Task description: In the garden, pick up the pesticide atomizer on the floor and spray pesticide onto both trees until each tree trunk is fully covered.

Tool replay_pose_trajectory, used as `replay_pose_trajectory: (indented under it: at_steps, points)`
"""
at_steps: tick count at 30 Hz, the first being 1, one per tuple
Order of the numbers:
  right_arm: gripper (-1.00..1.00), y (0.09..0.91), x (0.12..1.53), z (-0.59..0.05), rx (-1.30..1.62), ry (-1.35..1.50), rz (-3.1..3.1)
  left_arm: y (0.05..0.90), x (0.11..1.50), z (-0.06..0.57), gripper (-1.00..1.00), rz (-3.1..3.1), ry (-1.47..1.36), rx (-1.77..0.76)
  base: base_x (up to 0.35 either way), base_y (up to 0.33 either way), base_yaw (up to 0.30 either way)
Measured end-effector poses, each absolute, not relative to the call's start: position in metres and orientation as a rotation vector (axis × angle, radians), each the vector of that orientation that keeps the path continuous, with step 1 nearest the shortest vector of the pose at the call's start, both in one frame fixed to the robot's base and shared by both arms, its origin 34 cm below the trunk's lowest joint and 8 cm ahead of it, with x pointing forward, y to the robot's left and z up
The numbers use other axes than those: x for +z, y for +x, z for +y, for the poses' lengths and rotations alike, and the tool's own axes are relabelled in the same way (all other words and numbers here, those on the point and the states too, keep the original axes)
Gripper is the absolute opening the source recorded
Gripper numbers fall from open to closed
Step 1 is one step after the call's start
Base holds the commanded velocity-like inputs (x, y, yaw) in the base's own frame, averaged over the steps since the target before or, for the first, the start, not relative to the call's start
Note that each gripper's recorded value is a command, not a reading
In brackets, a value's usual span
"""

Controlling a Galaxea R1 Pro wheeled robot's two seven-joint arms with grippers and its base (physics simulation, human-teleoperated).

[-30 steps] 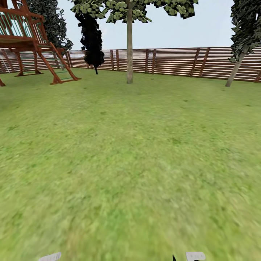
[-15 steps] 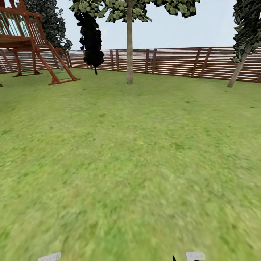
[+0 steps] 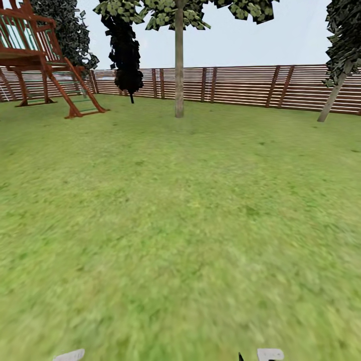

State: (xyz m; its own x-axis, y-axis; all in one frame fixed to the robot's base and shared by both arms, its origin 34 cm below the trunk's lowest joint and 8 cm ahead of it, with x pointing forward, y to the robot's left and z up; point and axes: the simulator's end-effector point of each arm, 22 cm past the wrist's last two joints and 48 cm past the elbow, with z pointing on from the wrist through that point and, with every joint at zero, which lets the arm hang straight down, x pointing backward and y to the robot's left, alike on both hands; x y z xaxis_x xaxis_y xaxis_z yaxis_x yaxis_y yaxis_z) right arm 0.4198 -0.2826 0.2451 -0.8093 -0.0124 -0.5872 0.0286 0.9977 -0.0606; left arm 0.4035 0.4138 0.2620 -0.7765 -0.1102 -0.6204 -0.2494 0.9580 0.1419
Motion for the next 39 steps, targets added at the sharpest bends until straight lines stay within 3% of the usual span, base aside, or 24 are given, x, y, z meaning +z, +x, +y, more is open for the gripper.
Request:
replay_pose_trajectory:
  at_steps: [39]
  points:
    - [1.0, 0.42, 0.2451, -0.2823, -0.087, 0.011, 2.512, 0.4033, 0.2628, 0.4174, -1.0, 2.459, -0.253, 0.292, 0.341, 0.0, 0.0]
